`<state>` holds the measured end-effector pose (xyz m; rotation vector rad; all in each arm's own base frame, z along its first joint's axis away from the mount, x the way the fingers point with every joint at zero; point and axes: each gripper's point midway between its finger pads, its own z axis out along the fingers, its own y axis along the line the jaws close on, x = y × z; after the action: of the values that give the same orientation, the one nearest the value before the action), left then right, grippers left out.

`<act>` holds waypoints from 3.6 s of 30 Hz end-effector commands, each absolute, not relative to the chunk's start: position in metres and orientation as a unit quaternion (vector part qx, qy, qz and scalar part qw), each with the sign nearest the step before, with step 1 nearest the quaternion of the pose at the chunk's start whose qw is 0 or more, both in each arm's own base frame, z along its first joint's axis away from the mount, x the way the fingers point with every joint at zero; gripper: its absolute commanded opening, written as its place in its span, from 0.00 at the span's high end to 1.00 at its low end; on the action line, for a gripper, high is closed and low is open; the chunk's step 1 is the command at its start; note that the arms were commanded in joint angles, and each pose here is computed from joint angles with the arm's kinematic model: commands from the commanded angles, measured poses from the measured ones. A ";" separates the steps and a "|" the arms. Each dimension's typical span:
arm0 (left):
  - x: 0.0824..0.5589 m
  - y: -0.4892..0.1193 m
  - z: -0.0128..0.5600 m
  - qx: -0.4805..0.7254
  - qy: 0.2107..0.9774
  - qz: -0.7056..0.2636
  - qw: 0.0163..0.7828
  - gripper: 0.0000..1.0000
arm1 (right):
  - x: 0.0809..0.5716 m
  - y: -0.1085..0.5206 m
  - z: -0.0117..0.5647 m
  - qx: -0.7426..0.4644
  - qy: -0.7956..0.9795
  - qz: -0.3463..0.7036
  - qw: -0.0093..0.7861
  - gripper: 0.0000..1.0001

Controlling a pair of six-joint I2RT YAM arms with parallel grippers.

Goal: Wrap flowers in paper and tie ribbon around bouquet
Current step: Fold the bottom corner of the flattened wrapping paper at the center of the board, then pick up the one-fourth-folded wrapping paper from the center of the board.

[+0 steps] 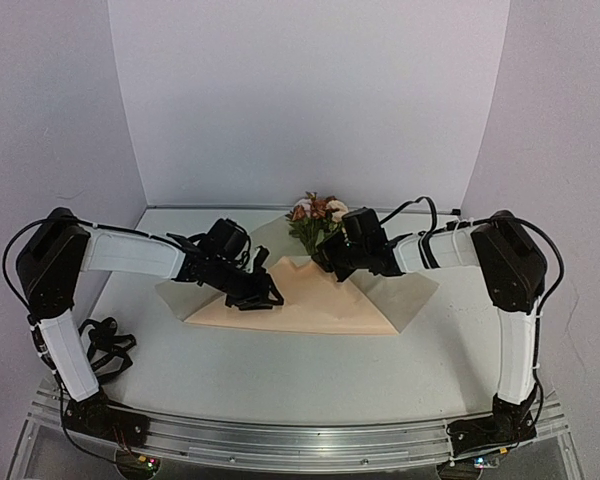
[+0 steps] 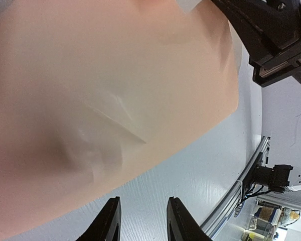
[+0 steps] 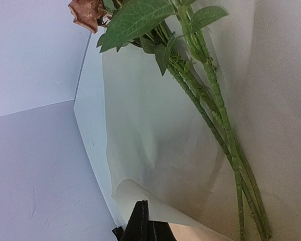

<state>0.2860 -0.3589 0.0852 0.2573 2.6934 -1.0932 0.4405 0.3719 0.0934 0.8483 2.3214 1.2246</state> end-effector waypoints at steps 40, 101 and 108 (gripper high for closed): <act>0.303 -0.414 0.089 0.145 0.885 -0.437 0.071 0.69 | 0.283 0.231 0.071 0.264 0.899 0.294 0.190 0.40; 0.275 -0.484 0.024 0.240 0.890 -0.389 0.008 0.72 | 0.287 0.184 0.008 0.328 0.886 0.223 0.240 0.67; 0.274 -0.483 0.024 0.240 0.890 -0.388 0.006 0.72 | 0.294 0.184 0.013 0.347 0.870 0.238 0.257 0.84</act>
<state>0.2730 -0.4846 0.0277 0.7547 2.7665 -1.2572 0.2898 0.1911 0.0116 0.8981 2.4058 0.6732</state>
